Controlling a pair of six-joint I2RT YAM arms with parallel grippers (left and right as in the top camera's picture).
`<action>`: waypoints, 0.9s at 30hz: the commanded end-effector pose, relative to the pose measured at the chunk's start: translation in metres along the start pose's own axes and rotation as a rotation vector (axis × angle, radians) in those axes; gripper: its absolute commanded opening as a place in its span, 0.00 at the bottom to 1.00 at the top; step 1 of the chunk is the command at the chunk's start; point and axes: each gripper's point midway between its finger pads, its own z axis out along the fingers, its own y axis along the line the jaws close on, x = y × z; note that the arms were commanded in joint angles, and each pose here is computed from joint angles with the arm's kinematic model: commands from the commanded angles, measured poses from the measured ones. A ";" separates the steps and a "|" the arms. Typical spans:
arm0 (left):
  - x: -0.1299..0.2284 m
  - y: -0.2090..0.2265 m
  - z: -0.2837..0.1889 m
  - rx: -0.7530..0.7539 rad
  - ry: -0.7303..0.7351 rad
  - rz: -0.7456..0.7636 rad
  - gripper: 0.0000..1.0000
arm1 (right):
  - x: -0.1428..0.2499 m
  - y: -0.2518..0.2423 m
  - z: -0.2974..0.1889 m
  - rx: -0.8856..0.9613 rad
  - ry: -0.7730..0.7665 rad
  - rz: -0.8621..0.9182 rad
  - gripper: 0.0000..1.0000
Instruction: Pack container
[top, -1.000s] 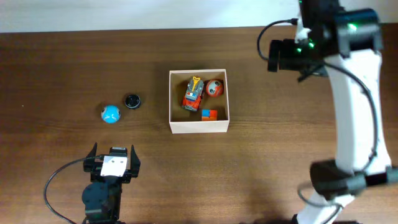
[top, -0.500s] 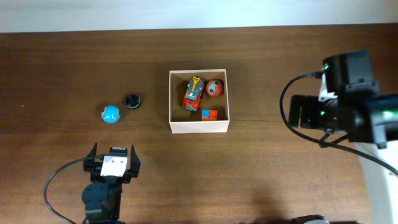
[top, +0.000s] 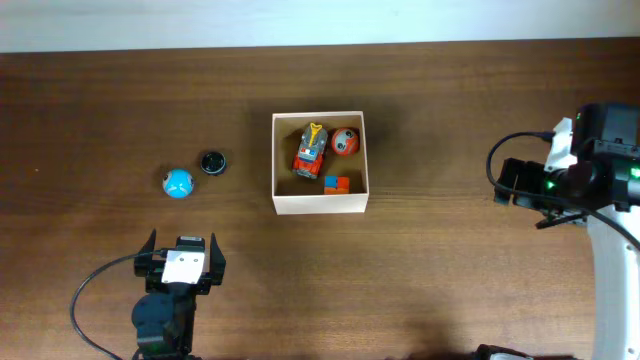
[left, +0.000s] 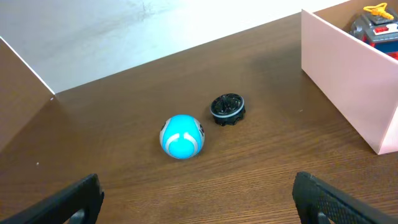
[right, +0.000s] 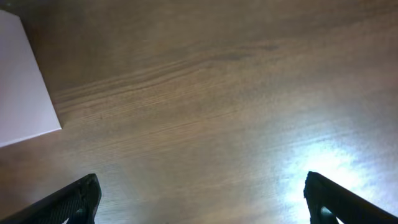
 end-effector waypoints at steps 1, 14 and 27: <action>0.002 0.001 0.000 -0.009 0.005 0.011 0.99 | 0.002 -0.005 0.006 0.014 0.008 -0.052 0.99; 0.002 0.001 0.000 -0.009 0.005 0.011 0.99 | 0.006 -0.021 0.066 0.049 -0.007 0.049 0.99; 0.002 0.001 0.000 -0.010 0.005 0.011 0.99 | 0.004 -0.020 0.066 0.048 -0.016 0.049 0.99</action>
